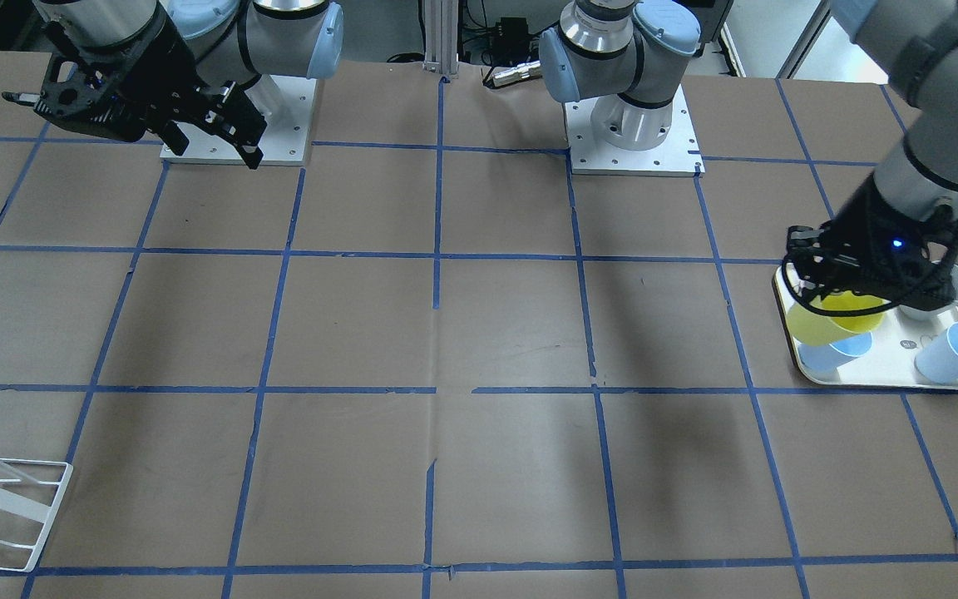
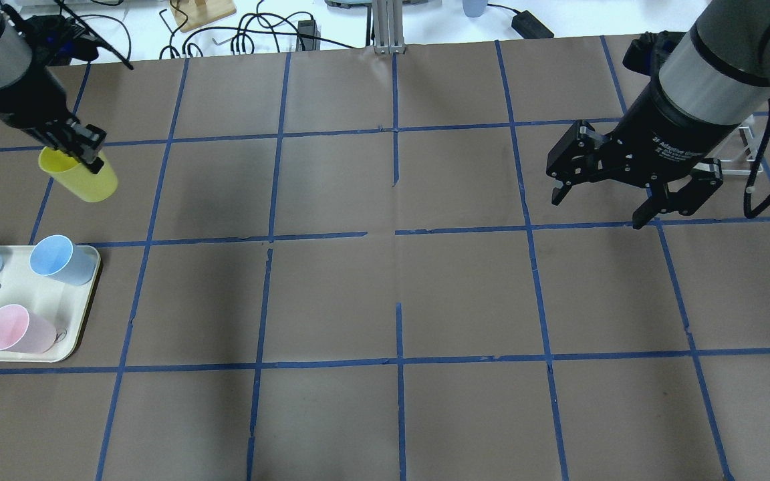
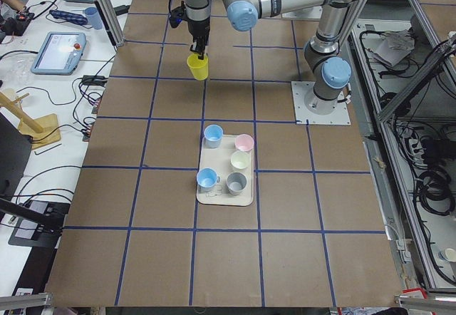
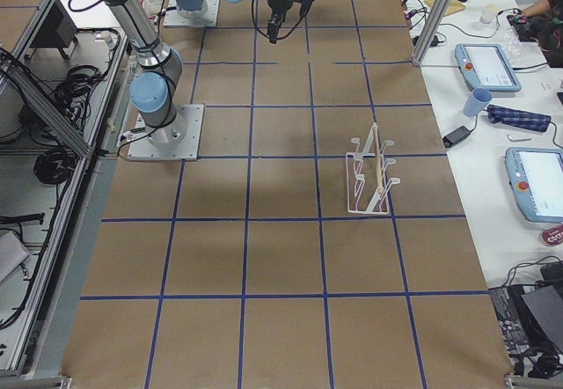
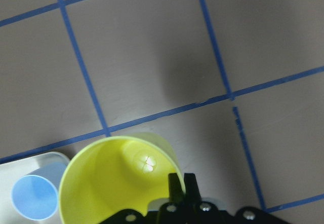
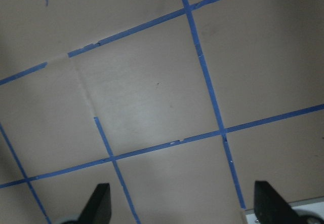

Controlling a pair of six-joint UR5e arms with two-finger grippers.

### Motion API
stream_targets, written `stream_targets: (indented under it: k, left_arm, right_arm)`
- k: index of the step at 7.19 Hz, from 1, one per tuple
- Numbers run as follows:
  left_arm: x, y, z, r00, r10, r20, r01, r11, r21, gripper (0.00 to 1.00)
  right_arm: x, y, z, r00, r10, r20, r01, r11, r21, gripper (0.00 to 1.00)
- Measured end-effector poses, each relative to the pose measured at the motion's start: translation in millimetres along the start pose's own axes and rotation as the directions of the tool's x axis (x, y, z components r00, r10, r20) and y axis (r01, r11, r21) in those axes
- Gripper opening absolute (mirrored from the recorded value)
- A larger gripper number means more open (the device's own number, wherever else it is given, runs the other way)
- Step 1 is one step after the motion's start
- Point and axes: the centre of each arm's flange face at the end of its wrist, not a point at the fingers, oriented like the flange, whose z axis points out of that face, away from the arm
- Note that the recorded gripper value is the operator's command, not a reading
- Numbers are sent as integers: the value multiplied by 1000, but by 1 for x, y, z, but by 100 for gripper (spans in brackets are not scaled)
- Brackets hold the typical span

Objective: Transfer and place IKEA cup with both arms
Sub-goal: 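Carry the yellow cup with the left gripper onto the white tray and release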

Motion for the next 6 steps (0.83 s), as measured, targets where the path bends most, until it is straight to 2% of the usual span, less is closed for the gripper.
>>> stream_targets:
  k: [1, 2, 4, 6]
  left_arm:
    - [-43, 19, 12, 999, 53, 2, -53, 998, -20, 0]
    - [-82, 39, 25, 997, 75, 14, -75, 996, -45, 0]
    - [-134, 67, 57, 998, 48, 35, -46, 996, -71, 0]
    - [-170, 84, 100, 999, -5, 54, 9, 998, -63, 0]
  right_arm:
    - [3, 2, 0, 999, -7, -54, 7, 1000, 1, 100]
    - [4, 5, 0, 996, -10, -84, 11, 1000, 3, 100]
    - [7, 17, -2, 995, -20, -101, 22, 1000, 15, 100]
    - [8, 30, 3, 989, -45, -140, 49, 998, 26, 100]
